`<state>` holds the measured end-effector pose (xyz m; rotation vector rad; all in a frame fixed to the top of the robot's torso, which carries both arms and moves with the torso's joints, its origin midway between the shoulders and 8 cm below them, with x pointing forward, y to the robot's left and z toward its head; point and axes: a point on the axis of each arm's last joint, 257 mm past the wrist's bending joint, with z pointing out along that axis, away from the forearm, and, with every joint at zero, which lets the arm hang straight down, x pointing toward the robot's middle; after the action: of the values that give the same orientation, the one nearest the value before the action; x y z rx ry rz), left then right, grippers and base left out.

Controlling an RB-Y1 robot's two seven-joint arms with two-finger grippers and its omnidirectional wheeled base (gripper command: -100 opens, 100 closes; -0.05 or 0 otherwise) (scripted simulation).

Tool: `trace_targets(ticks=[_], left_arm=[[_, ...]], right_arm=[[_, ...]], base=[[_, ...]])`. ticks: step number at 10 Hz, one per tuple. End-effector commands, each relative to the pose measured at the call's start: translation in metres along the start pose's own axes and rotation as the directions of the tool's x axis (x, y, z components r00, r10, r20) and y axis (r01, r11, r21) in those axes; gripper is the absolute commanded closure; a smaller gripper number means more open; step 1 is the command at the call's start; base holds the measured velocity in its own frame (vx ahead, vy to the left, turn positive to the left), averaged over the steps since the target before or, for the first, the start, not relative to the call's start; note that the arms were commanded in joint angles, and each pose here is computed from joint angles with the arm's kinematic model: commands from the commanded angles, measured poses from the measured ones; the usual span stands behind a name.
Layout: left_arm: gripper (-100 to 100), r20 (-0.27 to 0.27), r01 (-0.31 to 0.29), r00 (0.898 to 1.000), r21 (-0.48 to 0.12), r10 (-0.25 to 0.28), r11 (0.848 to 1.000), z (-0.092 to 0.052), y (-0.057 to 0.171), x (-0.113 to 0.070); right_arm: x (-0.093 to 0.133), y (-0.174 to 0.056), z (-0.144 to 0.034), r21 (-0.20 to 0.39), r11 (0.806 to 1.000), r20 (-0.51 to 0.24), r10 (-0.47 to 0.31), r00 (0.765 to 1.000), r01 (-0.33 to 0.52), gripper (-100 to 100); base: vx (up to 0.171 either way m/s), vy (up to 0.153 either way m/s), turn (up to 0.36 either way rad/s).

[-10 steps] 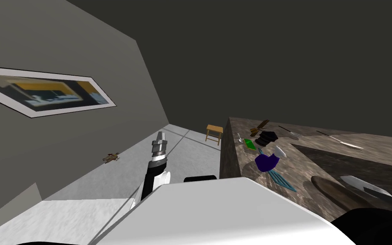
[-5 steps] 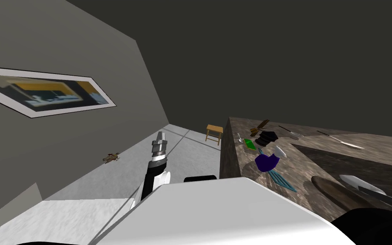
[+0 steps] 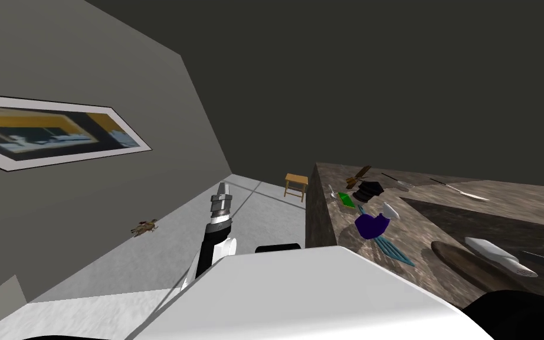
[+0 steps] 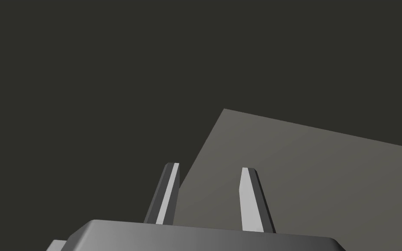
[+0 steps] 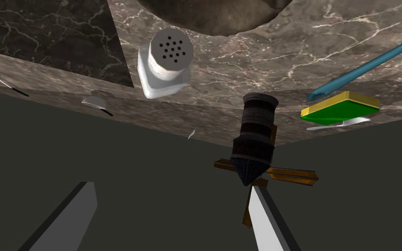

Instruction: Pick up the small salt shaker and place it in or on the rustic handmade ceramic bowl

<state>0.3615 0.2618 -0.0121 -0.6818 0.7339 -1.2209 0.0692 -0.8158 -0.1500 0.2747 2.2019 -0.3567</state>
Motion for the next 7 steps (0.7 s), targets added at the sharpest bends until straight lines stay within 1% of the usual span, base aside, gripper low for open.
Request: trace_targets(ticks=[1,2,7], left_arm=[[0,0.0,0.0,1.0,0.0,0.0,1.0,0.0,0.0,0.0],[0,0.0,0.0,1.0,0.0,0.0,1.0,0.0,0.0,0.0],[0,0.0,0.0,1.0,0.0,0.0,1.0,0.0,0.0,0.0]], right_arm=[[0.0,0.0,0.0,0.0,1.0,0.0,0.0,1.0,0.0,-100],[-0.0009,0.0002,-0.0003,-0.002,1.0,0.0,0.001,1.0,-0.001,0],[-0.0009,0.0002,-0.0002,-0.002,1.0,0.0,0.0,1.0,0.0,0]], base=[[0.025,0.014,-0.01],[0.0,0.0,0.0],[0.0,0.0,0.0]])
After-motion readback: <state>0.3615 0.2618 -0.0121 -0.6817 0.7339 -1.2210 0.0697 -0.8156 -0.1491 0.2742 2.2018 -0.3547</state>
